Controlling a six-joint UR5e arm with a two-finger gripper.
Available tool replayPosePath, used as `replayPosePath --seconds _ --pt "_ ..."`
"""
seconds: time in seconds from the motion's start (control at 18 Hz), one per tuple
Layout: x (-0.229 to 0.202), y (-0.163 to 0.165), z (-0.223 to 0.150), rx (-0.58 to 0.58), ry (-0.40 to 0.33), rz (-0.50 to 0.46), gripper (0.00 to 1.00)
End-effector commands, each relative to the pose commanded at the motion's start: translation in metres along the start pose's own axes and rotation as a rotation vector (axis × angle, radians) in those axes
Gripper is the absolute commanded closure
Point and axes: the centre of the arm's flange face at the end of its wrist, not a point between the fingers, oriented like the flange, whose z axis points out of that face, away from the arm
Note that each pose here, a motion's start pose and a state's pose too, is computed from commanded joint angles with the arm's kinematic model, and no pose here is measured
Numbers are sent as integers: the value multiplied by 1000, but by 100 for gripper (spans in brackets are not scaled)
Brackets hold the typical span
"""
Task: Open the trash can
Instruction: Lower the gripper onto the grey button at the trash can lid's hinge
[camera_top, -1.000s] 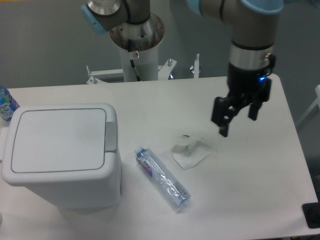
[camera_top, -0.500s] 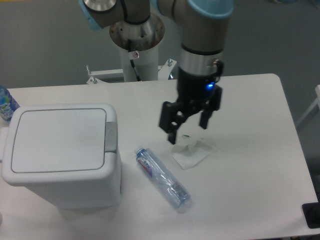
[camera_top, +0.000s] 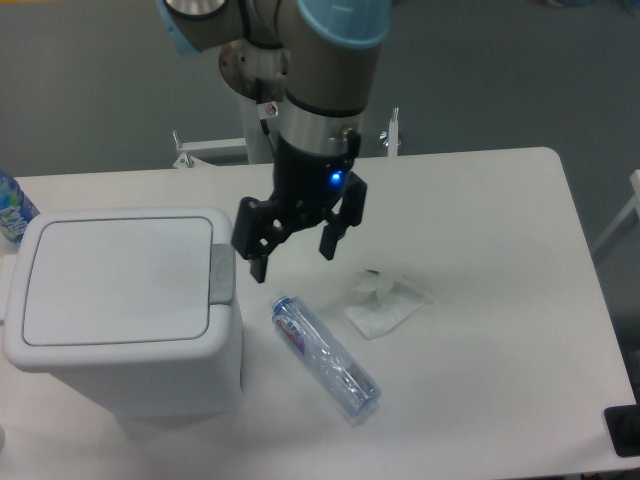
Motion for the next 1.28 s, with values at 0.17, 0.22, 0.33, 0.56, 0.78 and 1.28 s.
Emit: replayPosePath --seconds 0.17,0.22,0.33,0.56,0.78,1.28 --pt "0 0 2 -6 5 -1 0" --pt "1 1 3 -6 5 0 0" --pt "2 2 3 -7 6 3 0" --pt "1 1 8 -14 4 2 0" --pt "-1 5 15 -26 -1 0 0" --pt "2 10 19 -33 -2 7 0"
